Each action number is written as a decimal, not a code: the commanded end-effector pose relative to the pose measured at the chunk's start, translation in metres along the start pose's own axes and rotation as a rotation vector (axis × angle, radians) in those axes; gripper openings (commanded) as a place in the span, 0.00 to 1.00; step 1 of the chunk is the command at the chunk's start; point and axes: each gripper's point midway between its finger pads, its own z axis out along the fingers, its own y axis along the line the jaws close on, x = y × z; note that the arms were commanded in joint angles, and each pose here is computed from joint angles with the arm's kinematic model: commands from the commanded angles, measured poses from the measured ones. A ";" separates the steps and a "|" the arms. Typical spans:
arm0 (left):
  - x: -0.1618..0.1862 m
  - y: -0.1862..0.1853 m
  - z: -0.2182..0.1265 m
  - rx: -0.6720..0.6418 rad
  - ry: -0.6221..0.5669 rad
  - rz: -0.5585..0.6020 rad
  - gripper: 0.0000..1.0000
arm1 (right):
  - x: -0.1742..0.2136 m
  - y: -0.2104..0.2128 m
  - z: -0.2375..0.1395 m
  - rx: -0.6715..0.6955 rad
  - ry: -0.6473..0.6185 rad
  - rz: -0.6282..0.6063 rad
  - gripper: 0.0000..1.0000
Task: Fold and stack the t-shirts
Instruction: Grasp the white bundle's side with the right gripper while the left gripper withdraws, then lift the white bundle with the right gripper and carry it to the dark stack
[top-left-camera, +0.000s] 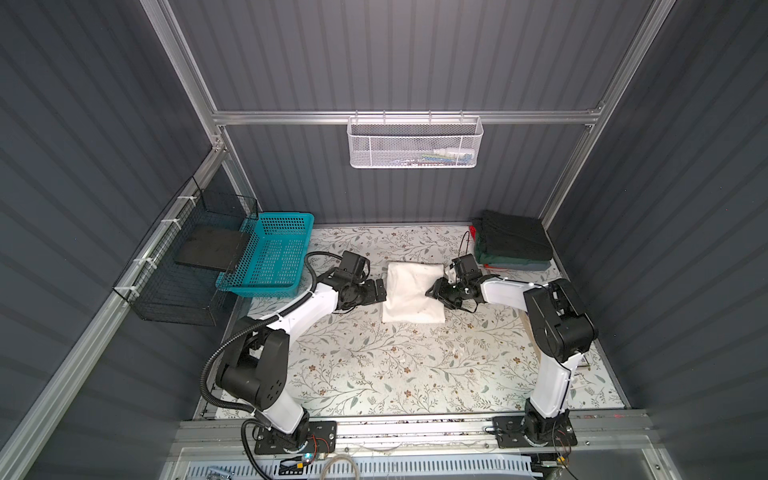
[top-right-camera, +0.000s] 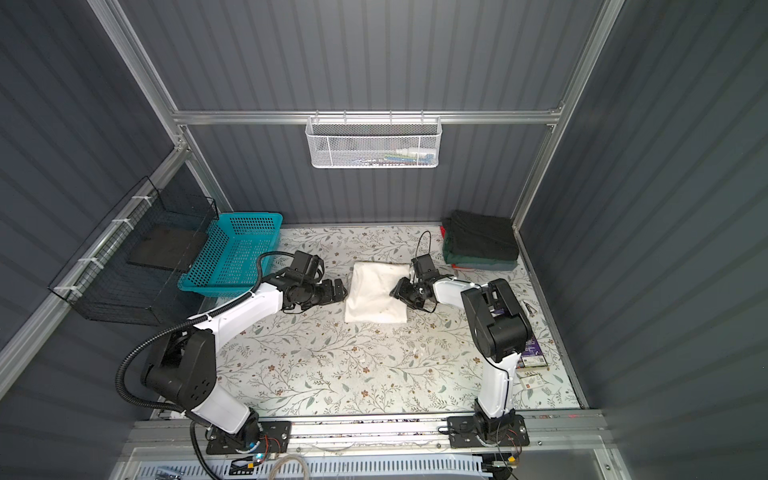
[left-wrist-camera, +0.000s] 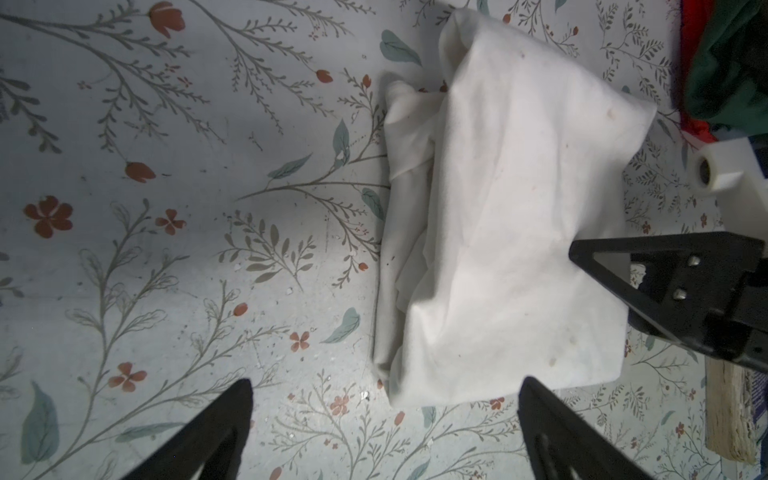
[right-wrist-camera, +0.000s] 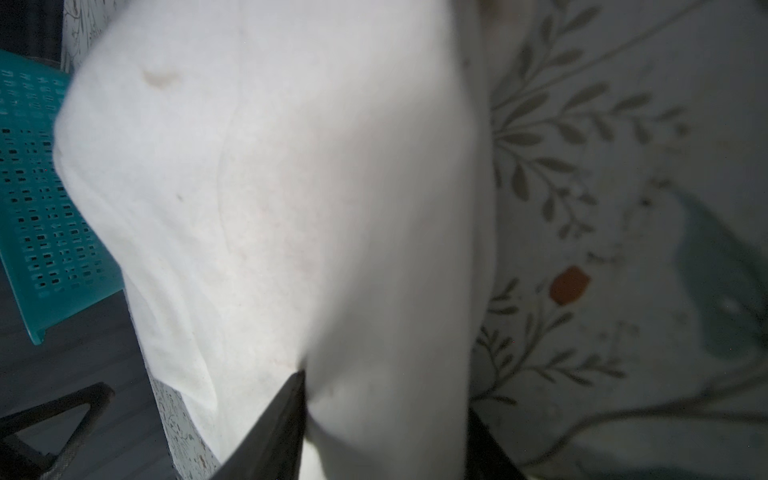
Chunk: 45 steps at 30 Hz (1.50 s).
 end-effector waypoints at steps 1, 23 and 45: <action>-0.003 0.004 -0.009 -0.001 -0.040 -0.021 1.00 | 0.015 -0.028 0.011 0.113 0.057 0.006 0.46; -0.005 0.035 0.010 -0.037 -0.027 -0.011 1.00 | -0.012 -0.028 0.012 0.229 0.047 -0.068 0.22; -0.006 0.038 0.005 -0.035 -0.031 -0.026 1.00 | -0.061 -0.011 -0.014 0.295 -0.028 -0.194 0.00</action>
